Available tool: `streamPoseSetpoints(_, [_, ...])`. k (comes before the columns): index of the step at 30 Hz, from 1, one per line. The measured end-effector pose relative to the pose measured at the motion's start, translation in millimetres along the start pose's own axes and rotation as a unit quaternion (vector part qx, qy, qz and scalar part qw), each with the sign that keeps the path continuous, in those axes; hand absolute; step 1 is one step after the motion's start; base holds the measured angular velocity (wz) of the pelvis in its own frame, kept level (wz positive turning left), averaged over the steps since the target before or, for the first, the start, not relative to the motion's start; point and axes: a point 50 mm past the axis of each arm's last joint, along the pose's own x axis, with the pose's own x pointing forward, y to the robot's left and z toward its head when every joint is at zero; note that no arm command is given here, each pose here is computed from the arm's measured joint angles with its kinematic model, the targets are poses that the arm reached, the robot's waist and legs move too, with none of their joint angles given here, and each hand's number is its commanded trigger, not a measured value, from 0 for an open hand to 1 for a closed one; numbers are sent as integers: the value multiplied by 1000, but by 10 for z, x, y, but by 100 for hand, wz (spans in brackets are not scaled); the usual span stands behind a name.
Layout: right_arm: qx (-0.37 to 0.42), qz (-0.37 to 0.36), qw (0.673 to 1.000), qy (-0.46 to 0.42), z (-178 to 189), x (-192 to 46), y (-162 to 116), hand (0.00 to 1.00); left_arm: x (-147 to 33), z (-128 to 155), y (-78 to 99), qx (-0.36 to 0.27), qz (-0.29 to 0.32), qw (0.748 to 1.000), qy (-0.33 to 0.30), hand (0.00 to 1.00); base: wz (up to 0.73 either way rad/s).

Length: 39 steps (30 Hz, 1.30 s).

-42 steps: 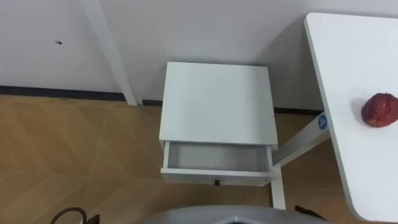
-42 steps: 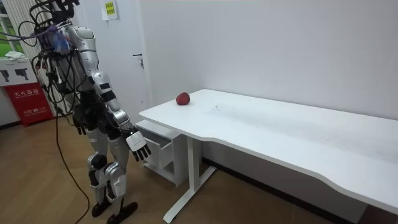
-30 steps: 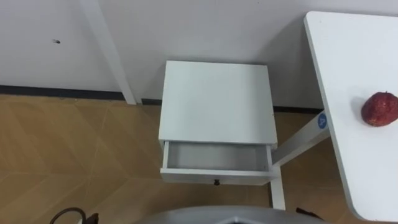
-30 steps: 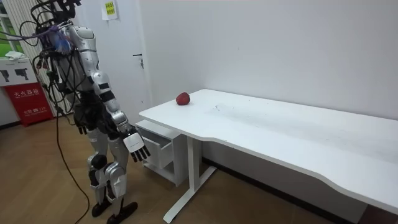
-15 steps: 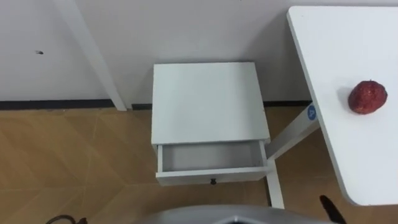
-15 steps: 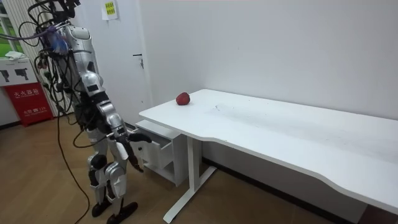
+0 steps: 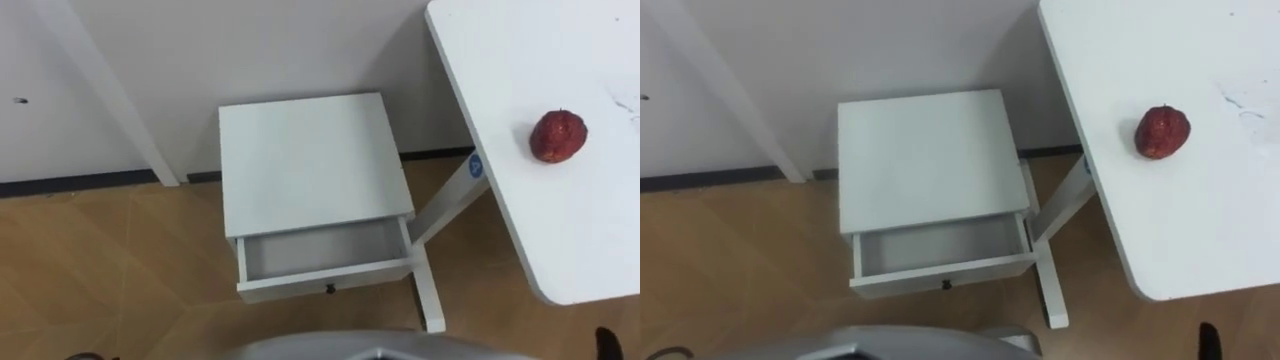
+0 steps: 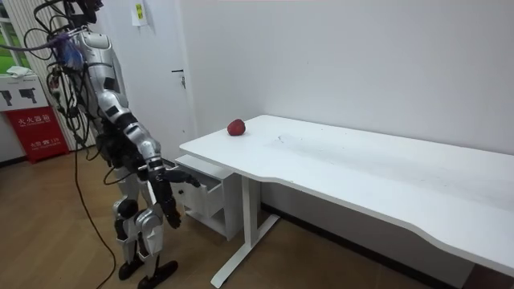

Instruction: Put apple and close drawer

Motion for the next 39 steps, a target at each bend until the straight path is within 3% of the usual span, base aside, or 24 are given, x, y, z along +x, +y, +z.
streamPoseSetpoints(6, [30, 46, 997, -45, 230, -243, 528, 0, -7, 109, 51, -4, 10, 999, -31, 0, 0])
streamPoseSetpoints(13, [14, 136, 970, -202, 624, -781, 1087, 0, -16, 147, 82, -4, 13, 999, -51, 0, 5])
streamPoseSetpoints(17, [-55, 159, 933, -317, 687, -997, 1207, 0, -15, 184, 68, 6, 11, 998, -58, 0, -2])
streamPoseSetpoints(23, [-126, 221, 875, -412, 617, -1300, 1374, 0, -21, 179, 21, 24, 3, 998, -65, 0, -3])
streamPoseSetpoints(31, [-244, 317, 790, -464, 218, -1539, 1521, 0, -34, 156, -61, 39, -11, 997, -63, 0, 0])
streamPoseSetpoints(39, [-331, 403, 739, -427, -100, -1594, 1561, 0, -48, 113, -99, 57, -17, 996, -63, 0, 2])
